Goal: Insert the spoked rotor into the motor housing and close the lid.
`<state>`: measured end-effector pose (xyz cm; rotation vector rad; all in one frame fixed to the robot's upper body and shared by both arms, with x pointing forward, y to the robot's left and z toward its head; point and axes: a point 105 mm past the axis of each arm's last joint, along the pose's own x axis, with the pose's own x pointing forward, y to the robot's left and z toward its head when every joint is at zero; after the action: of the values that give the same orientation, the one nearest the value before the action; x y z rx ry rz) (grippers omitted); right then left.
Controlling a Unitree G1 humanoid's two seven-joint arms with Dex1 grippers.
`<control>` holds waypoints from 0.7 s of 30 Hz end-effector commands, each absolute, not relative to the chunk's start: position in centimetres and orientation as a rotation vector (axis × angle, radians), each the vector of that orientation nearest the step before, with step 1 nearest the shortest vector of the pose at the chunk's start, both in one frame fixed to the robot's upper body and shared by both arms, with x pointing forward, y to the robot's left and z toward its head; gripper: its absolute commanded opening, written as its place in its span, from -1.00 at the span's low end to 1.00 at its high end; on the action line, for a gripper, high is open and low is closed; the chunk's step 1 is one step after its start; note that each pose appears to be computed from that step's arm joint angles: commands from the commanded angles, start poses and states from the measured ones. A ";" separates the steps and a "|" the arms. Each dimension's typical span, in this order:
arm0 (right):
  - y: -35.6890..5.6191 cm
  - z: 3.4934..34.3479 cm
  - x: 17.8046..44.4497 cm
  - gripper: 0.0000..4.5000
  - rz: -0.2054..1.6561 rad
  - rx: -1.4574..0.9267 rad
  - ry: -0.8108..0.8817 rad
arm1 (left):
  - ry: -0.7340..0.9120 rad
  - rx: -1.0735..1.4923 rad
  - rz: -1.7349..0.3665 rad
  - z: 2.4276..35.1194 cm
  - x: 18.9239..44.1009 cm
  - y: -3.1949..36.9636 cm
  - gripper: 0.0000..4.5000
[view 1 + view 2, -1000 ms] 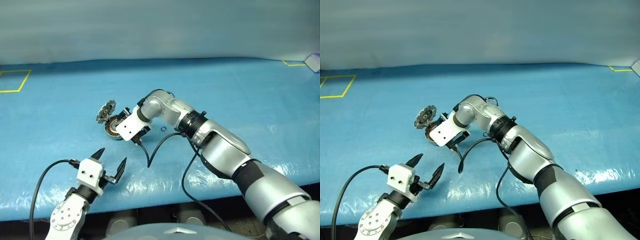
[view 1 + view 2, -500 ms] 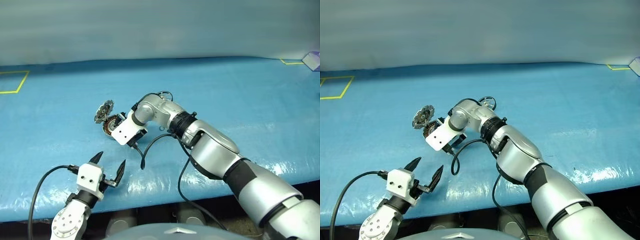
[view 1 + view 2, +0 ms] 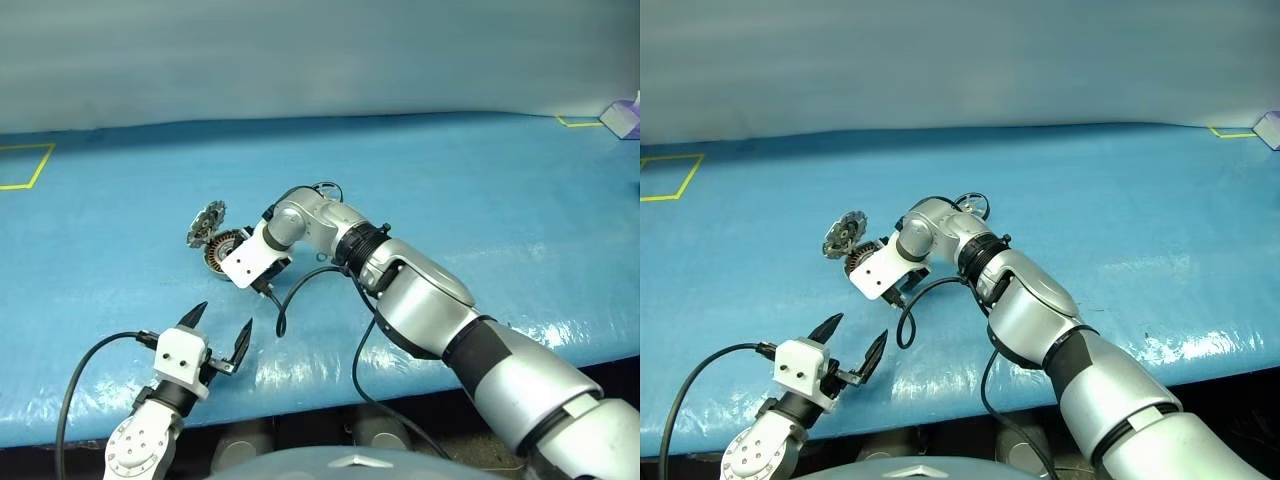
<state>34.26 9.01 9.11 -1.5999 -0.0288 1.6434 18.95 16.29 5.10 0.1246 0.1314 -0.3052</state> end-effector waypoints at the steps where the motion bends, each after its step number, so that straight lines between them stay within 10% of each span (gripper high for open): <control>1: 9.2 9.4 34.1 0.02 1.657 -1.611 -0.040 | 0.103 0.129 -0.310 5.6 19.0 16.1 1.00; 21: 5.1 7.2 33.3 -0.12 1.722 -1.516 0.059 | 0.087 0.149 -0.324 6.0 19.7 16.6 1.00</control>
<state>33.67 6.56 8.64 -1.5201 -0.0264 1.6879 19.69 16.27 5.60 0.1422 0.1048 -0.3249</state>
